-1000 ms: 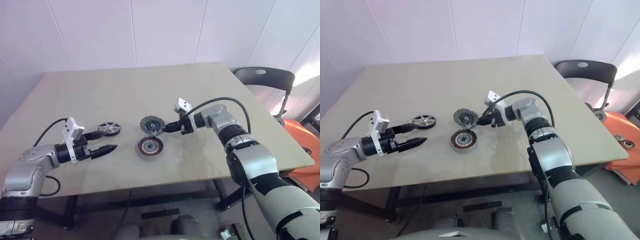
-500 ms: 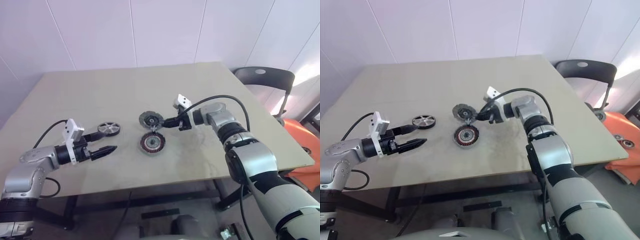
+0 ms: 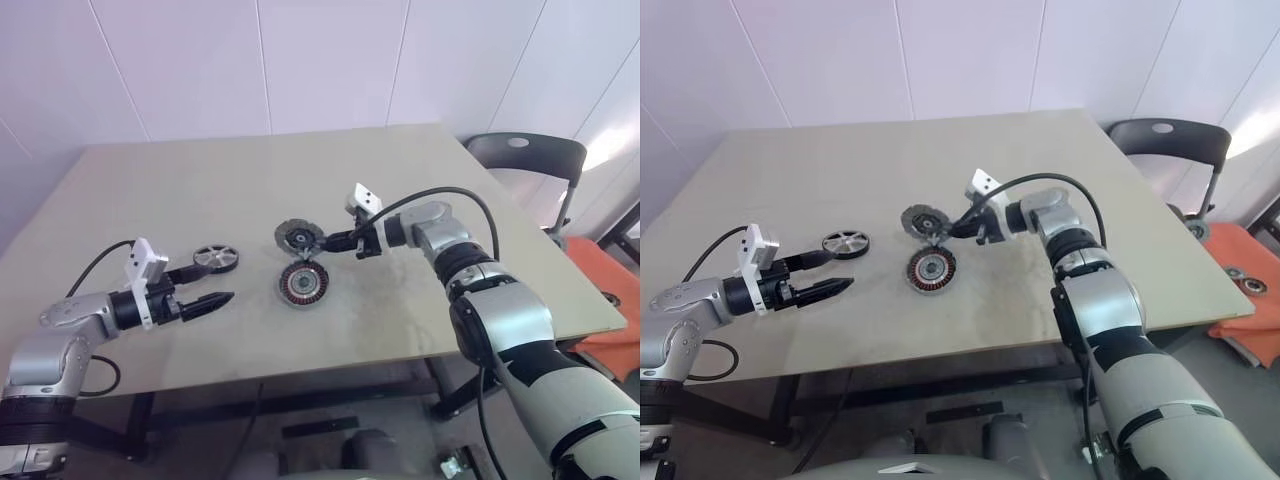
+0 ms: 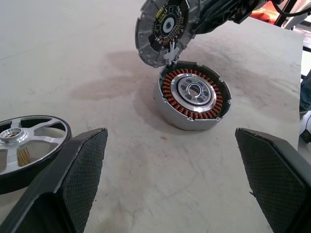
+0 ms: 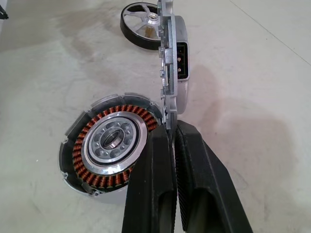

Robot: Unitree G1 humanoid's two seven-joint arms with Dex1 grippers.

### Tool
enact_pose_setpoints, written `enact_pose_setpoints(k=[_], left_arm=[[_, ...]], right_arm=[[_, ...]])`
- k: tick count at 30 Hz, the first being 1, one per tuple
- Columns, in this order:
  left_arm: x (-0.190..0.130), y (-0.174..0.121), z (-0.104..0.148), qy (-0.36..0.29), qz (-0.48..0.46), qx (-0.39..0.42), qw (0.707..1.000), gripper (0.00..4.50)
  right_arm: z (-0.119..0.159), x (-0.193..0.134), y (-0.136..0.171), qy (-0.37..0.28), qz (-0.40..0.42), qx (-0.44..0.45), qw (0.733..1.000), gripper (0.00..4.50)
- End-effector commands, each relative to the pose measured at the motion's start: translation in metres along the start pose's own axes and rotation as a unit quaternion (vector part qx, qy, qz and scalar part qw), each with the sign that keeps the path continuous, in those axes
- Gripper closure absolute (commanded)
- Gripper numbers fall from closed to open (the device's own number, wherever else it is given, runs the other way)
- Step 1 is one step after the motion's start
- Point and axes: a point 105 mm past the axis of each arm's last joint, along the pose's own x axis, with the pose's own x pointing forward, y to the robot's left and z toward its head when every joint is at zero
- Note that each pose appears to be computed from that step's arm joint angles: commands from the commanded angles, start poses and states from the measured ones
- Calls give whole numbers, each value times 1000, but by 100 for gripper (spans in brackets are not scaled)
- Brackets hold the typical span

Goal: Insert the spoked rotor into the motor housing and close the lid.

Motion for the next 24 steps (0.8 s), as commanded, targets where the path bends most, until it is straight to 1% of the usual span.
enact_pose_setpoints(k=[1, 4, 9, 11, 12, 16, 21, 24], left_arm=[[-3, 1, 15, -15, 3, 25, 1000, 2], [-4, 1, 15, -14, 3, 25, 1000, 2], [-5, 1, 14, -13, 3, 24, 1000, 2], [-5, 1, 14, -13, 3, 23, 1000, 2], [-5, 1, 15, -13, 3, 23, 1000, 2], [-3, 1, 15, -14, 3, 23, 1000, 2], [-3, 1, 16, -16, 2, 23, 1000, 2], [-3, 2, 16, -17, 2, 24, 1000, 2]], right_arm=[[-2, 8, 1, 2, -6, -4, 1000, 447], [-7, 12, 1, 3, -18, 0, 1000, 447], [-15, 14, 3, 12, -14, 7, 1000, 447], [-16, 14, 3, 12, -17, 8, 1000, 397], [-17, 15, 3, 14, -18, 6, 1000, 379], [-14, 13, -5, 15, -50, 16, 998, 252], [-8, 7, -3, 13, -27, 18, 999, 252], [-13, -2, 2, 28, 6, 13, 999, 252]])
